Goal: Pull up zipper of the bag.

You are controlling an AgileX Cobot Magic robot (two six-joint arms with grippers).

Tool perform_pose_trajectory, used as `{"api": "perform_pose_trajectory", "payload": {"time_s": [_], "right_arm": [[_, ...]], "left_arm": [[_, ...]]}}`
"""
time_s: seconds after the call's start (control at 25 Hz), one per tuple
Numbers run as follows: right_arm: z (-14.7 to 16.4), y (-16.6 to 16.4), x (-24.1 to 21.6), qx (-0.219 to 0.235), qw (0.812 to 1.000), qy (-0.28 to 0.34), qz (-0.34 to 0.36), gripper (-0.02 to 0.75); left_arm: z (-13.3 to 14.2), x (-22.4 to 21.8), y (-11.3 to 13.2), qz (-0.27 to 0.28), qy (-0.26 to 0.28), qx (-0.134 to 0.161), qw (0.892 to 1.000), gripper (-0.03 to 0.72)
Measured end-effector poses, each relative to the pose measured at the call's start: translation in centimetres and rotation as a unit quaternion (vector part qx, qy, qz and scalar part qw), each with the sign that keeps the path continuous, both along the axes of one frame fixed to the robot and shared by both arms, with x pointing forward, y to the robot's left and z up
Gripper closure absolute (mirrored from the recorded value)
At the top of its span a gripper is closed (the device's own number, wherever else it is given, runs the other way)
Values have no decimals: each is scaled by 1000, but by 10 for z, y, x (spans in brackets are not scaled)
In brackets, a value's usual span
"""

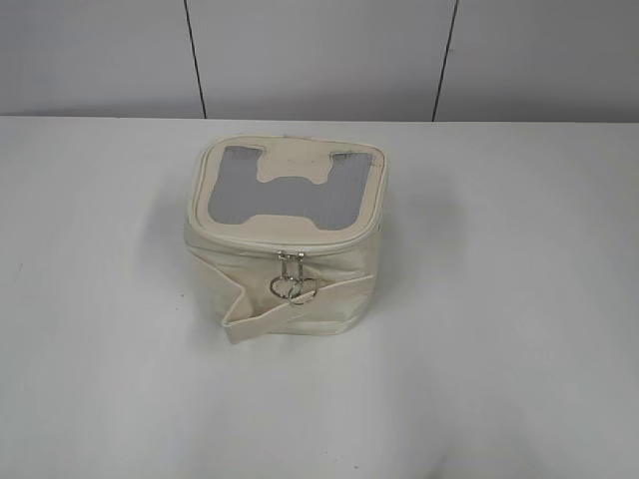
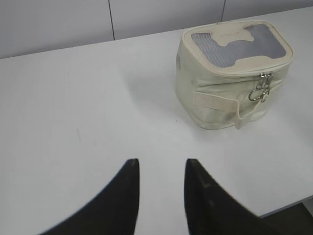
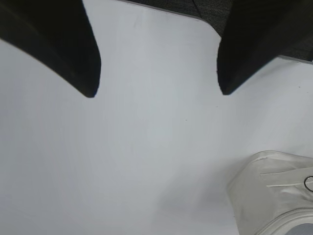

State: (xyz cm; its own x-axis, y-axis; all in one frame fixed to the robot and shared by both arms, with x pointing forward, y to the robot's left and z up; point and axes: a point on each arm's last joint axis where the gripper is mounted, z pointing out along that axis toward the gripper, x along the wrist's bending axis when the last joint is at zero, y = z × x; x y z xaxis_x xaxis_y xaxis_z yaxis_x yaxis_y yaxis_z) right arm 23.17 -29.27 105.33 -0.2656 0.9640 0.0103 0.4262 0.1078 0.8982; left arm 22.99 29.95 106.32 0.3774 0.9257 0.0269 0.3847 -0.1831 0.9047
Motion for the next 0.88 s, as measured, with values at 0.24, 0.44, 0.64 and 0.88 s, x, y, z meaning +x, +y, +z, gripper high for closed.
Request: {"api": "perform_pose_trajectory", "payload": {"time_s": [0.24, 0.44, 0.64, 0.88], "right_arm": [[0, 0, 0, 0, 1000, 0, -24, 158], [0, 1, 1, 0, 997, 0, -76, 158], [0, 1, 1, 0, 997, 0, -79, 158], [0, 1, 1, 1, 997, 0, -80, 158]], "left_arm": [[0, -2, 0, 39, -7, -2, 999, 441], [0, -2, -2, 133, -7, -2, 991, 441], [0, -2, -2, 139, -8, -2, 990, 441], [0, -2, -2, 138, -8, -2, 990, 441]]}}
